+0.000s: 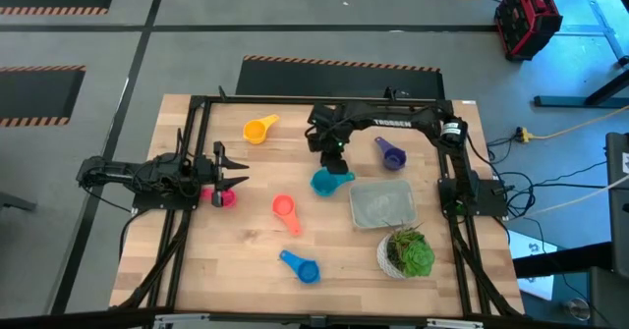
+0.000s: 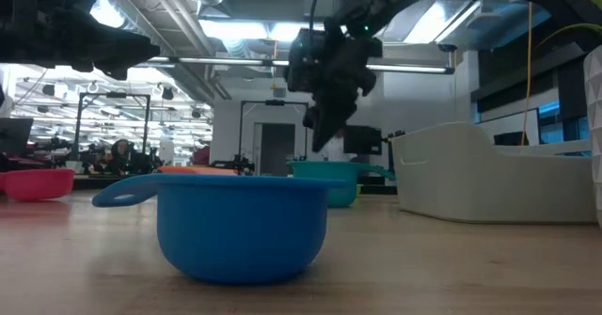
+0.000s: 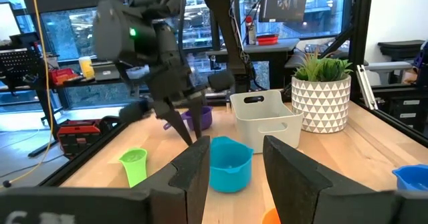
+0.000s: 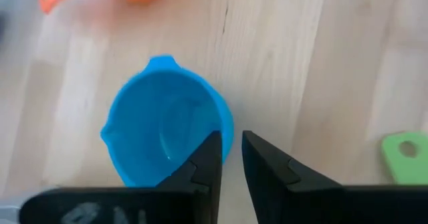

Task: Nest measuring cups in basket
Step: Move the light blue measuring cup to the top center of the table, then stack the yellow measuring cup on top of the light blue measuring cup

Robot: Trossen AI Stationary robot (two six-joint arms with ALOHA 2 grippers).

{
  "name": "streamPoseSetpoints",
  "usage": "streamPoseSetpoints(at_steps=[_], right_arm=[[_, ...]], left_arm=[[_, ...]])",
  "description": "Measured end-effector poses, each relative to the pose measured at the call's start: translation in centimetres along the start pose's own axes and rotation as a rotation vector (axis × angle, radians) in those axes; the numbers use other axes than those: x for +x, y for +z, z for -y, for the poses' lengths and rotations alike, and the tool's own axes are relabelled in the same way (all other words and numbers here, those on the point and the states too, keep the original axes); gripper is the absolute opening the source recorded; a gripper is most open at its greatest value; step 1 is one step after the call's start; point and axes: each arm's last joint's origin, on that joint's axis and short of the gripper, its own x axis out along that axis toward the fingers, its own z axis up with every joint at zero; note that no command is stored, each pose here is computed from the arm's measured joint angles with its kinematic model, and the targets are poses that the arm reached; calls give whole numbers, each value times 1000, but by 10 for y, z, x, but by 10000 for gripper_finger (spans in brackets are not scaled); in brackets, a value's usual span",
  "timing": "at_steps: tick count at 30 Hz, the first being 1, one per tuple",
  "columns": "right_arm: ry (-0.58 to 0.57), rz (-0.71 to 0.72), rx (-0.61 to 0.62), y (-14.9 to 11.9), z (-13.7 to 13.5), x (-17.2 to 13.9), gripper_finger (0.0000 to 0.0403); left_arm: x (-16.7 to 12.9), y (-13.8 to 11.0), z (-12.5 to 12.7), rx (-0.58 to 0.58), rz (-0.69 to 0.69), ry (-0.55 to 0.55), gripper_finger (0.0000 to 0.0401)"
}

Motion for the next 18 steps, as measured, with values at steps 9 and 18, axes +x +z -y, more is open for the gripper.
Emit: streamPoseSetpoints(at_steps=[9, 18], right_arm=[[41, -21, -52, 21, -14, -47, 64], [128, -39, -64, 19, -40, -92, 64]], left_arm=[[0, 0, 0, 0, 0, 0, 133], [0, 0, 0, 0, 0, 0, 133]])
